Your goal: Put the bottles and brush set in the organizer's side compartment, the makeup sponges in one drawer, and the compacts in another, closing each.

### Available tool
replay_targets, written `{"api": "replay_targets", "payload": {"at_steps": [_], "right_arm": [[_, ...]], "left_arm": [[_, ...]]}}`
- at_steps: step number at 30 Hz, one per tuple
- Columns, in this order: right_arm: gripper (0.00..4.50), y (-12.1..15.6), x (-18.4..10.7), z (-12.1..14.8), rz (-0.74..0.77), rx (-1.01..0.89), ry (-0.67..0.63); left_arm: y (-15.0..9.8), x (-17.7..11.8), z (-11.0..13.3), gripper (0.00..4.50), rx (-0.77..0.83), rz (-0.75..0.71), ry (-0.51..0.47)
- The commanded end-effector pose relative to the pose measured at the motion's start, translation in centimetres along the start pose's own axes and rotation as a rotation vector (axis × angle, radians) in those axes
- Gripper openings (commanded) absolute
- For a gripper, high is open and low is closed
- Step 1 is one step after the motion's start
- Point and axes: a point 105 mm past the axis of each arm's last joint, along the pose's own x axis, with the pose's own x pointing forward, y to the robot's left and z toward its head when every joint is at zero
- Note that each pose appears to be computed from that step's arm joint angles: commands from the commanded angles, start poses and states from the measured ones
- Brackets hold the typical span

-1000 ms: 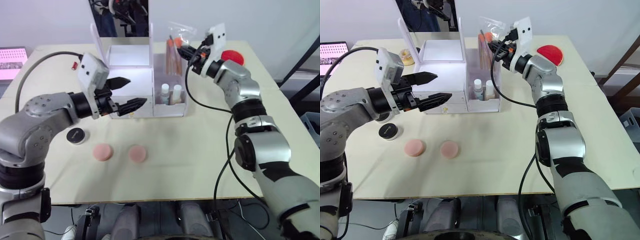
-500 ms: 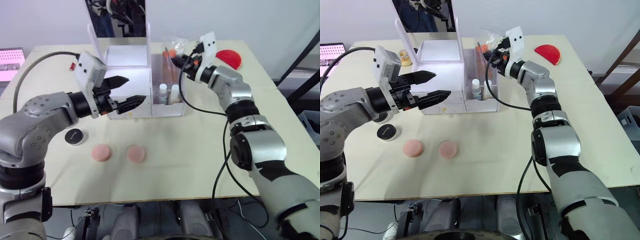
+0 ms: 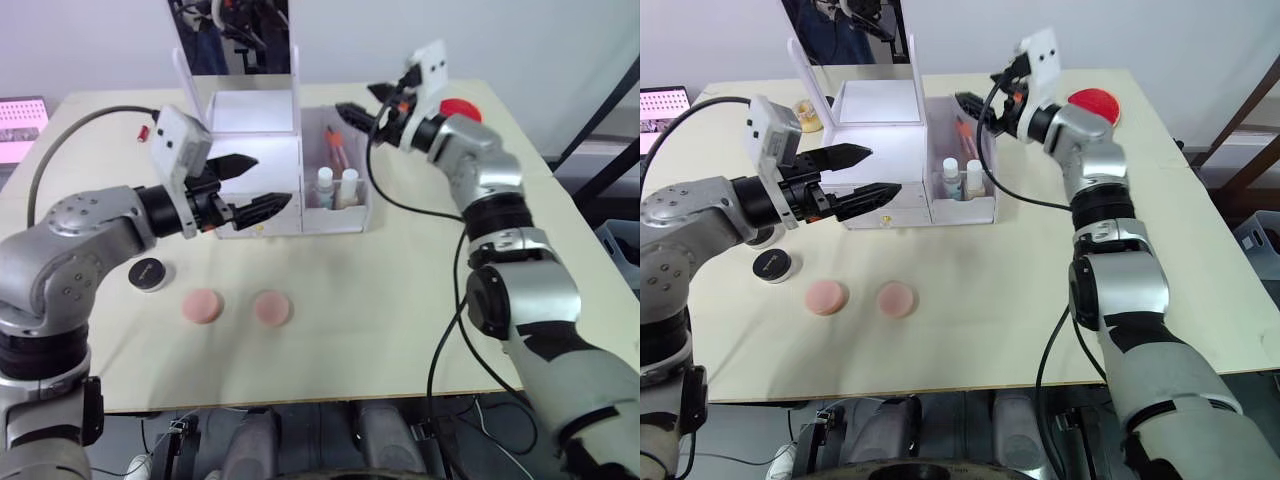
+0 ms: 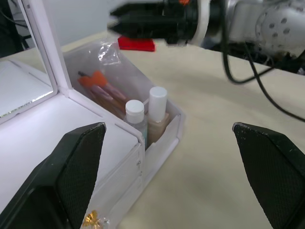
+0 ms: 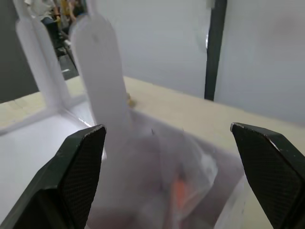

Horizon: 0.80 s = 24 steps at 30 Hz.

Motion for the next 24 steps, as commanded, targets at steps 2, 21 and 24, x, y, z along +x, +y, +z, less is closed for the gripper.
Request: {"api": "replay_targets", "payload": {"at_steps": [2,21,24], "right_arm": [[4.44,4.2,-4.4,3.4,0.1,-0.04,-0.02],[4.44,9.4,-22.8,-3.5,-0.041,-0.004,0.446],[4.44,8.4,-24.4,-4.0,-0.12,-0.013,0.498]], "left_arm": [[1.4,-1.9,0.3,4.5,0.049,0.036,-0.03],[11.0,-14.2,-6.9,4.5,0.014,0.31,0.179],[11.9,-15.2,-8.0,4.5,0.006,0.334,0.212]]}}
